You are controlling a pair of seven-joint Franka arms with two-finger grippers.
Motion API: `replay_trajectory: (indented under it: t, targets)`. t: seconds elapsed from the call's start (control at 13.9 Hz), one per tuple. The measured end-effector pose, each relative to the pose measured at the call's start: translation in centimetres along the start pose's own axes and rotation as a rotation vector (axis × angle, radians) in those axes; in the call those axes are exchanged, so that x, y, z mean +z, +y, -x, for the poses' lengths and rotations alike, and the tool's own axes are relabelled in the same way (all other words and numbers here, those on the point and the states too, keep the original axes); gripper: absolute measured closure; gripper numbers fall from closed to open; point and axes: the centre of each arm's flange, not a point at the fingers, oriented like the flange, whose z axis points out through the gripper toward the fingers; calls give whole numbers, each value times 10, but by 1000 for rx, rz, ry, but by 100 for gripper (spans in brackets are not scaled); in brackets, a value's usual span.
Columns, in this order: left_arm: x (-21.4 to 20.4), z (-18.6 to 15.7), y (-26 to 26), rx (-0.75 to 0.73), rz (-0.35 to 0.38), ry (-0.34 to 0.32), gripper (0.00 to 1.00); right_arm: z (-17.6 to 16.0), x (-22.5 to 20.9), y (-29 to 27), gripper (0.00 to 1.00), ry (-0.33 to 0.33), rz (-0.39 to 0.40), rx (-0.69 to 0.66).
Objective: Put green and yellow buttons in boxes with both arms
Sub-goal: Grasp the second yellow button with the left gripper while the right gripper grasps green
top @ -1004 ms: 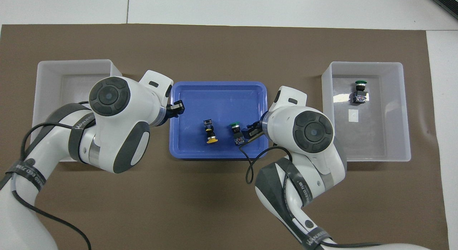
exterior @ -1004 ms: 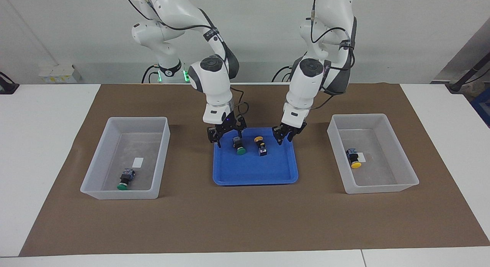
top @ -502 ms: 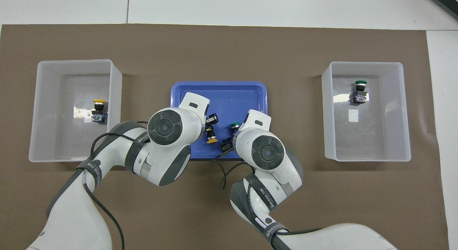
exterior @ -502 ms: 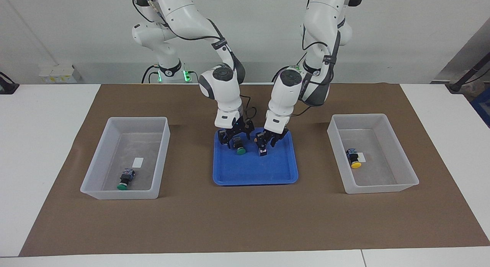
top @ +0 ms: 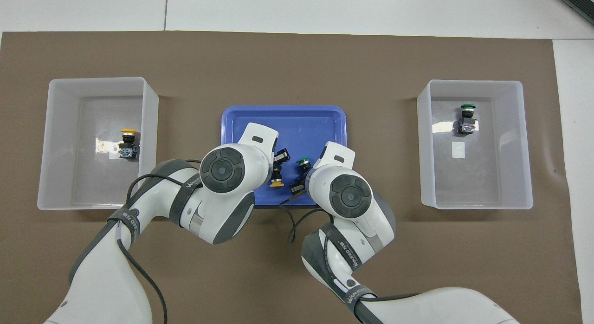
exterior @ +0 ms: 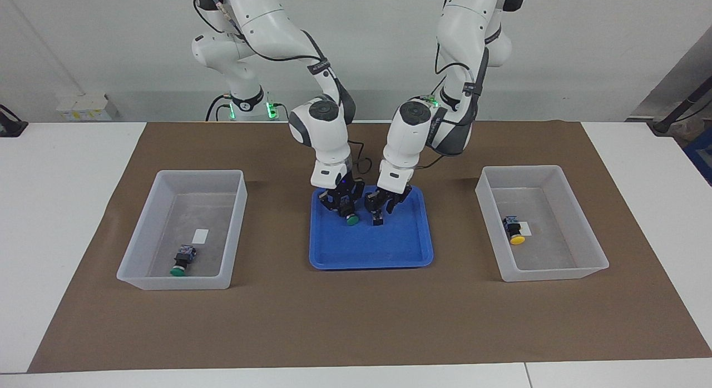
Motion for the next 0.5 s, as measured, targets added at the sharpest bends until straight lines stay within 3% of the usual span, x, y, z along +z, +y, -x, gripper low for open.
replay_trajectory:
  t: [0.22,0.5]
  targets:
    - [-3,3,5,-19,8,3,49,-12,-22,24,60,40,6,41]
    - [-7,3,11,-26,18,8,47,-25,-85,80,60,79,34,132]
